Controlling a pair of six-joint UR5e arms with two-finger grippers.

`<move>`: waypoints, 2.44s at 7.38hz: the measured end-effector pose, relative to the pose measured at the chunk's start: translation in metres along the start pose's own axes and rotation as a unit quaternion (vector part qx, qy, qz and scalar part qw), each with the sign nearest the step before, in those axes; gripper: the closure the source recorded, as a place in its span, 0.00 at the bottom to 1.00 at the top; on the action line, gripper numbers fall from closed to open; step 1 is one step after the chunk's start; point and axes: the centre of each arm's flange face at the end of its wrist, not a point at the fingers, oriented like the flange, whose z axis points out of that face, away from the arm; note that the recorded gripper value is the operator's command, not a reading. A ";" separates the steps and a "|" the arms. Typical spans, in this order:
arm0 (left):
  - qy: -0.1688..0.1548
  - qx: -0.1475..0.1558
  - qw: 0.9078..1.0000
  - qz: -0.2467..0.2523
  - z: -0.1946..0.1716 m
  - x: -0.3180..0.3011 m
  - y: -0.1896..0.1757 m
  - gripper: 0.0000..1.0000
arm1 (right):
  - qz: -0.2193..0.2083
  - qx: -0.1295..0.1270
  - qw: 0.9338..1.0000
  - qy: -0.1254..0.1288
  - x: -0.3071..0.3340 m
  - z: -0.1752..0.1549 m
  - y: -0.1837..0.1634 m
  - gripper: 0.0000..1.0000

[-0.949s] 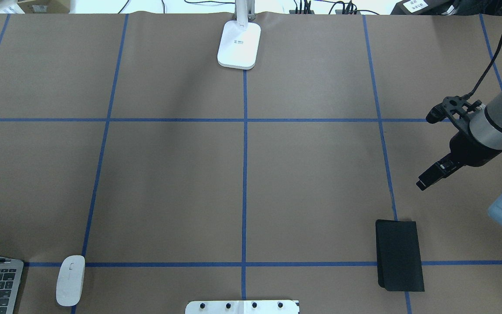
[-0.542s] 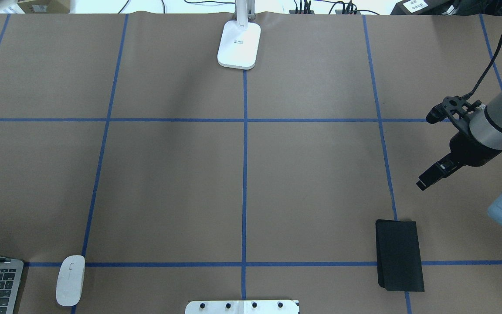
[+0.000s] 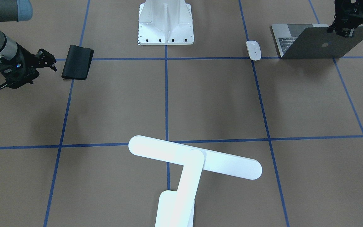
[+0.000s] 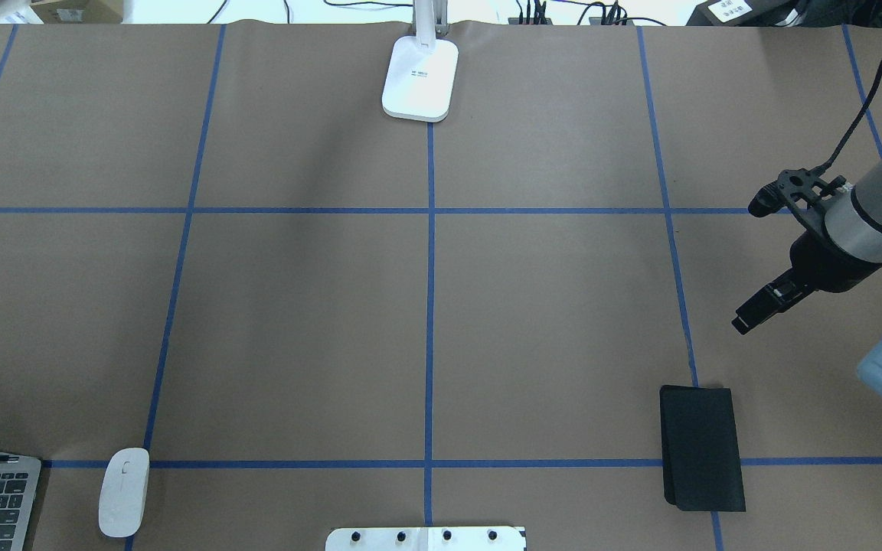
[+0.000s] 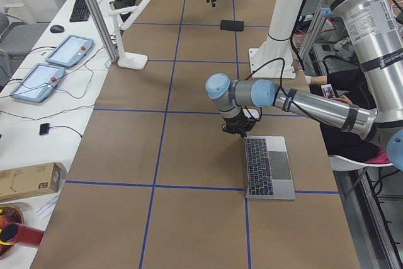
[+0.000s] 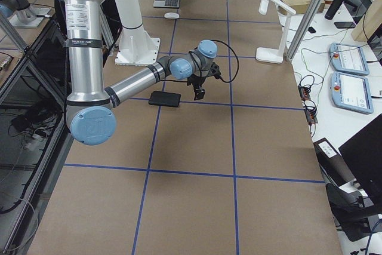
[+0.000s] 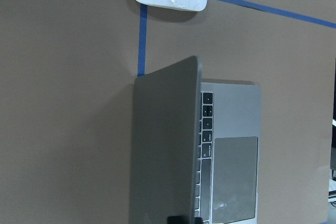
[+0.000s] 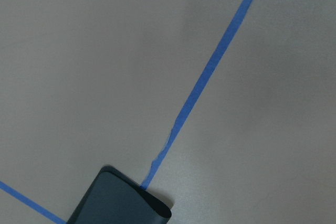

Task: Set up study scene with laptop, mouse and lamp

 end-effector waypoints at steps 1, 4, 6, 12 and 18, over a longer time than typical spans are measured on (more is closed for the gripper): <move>-0.004 0.001 1.000 0.003 -0.003 0.001 -0.001 1.00 | 0.000 0.000 1.000 0.000 0.000 0.000 0.000 0.00; -0.032 0.011 0.999 0.013 -0.024 0.005 0.008 1.00 | -0.001 0.000 1.000 0.000 -0.001 0.000 0.000 0.00; -0.055 0.018 0.998 0.008 -0.040 0.010 0.014 1.00 | -0.002 0.000 1.000 -0.002 -0.002 0.000 -0.001 0.00; -0.123 0.032 0.992 0.027 -0.097 -0.025 -0.015 1.00 | -0.007 0.004 1.000 -0.007 -0.002 -0.001 -0.001 0.00; -0.192 0.037 0.979 0.056 -0.207 -0.111 -0.097 1.00 | 0.036 -0.007 0.999 -0.009 0.028 0.004 0.010 0.00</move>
